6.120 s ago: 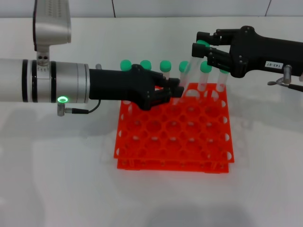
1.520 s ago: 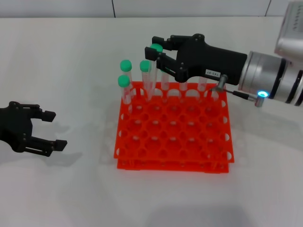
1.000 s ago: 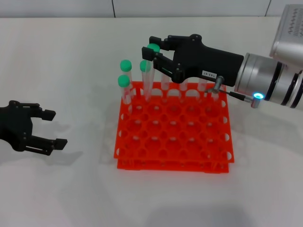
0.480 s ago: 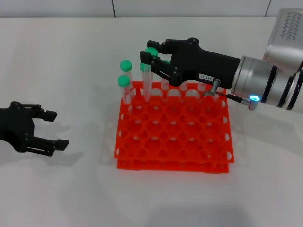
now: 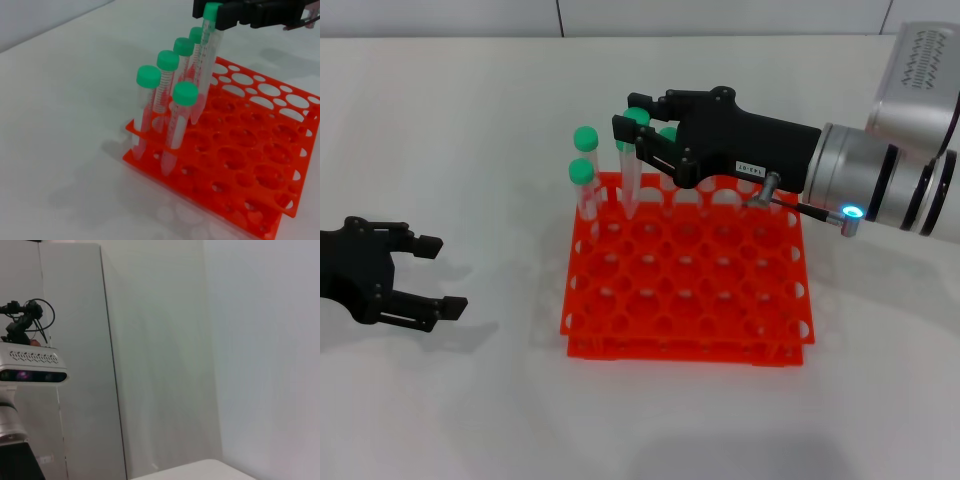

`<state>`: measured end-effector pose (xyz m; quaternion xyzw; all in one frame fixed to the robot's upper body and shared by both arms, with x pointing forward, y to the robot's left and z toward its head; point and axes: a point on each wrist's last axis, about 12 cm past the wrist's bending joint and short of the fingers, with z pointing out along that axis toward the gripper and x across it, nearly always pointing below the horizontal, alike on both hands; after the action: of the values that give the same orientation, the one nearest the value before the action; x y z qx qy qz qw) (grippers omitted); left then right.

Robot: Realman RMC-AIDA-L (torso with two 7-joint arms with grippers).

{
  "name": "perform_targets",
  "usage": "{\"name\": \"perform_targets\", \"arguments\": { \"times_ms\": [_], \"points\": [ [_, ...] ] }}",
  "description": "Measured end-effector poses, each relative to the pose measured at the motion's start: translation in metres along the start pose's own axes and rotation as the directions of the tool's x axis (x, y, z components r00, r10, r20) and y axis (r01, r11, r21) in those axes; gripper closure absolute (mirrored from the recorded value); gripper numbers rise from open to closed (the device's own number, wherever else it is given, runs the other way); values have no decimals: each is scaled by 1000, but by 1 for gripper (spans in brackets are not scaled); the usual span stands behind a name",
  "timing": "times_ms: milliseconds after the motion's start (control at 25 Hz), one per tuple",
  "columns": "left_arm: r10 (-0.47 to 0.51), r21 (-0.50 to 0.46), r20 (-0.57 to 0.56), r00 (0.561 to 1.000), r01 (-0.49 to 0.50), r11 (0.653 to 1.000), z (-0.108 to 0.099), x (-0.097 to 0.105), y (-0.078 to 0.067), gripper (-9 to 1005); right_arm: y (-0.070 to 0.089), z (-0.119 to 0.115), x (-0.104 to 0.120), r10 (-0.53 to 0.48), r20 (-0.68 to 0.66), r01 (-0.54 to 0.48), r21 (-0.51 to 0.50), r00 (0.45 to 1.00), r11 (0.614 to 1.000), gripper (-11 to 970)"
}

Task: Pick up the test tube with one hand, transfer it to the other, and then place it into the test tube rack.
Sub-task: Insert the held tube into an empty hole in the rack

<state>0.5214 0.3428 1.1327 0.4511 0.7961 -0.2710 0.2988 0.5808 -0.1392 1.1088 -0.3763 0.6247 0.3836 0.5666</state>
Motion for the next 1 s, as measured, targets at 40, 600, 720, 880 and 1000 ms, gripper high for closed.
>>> {"name": "perform_targets", "arguments": {
  "times_ms": [40, 600, 720, 880, 1000],
  "points": [
    [0, 0, 0, 1000, 0, 1000, 0, 0, 0, 106, 0, 0, 0, 0, -1, 0, 2, 1000, 1000, 688],
    [-3, 0, 2, 1000, 3, 1000, 0, 1, 0, 107, -2, 7, -4, -14, -6, 14, -5, 1000, 1000, 687],
    [-3, -1, 2, 1000, 3, 1000, 0, 1, 0, 107, -3, 6, -3, -11, -12, 11, -4, 1000, 1000, 687],
    [-2, -4, 2, 1000, 2, 1000, 0, 0, 0, 107, -3, 8, 0, -3, -21, 3, -1, 1000, 1000, 687],
    [-5, -4, 4, 1000, 5, 1000, 2, 1, 0, 107, -2, 9, 1, -9, -26, 9, 1, 1000, 1000, 687]
  ]
}}
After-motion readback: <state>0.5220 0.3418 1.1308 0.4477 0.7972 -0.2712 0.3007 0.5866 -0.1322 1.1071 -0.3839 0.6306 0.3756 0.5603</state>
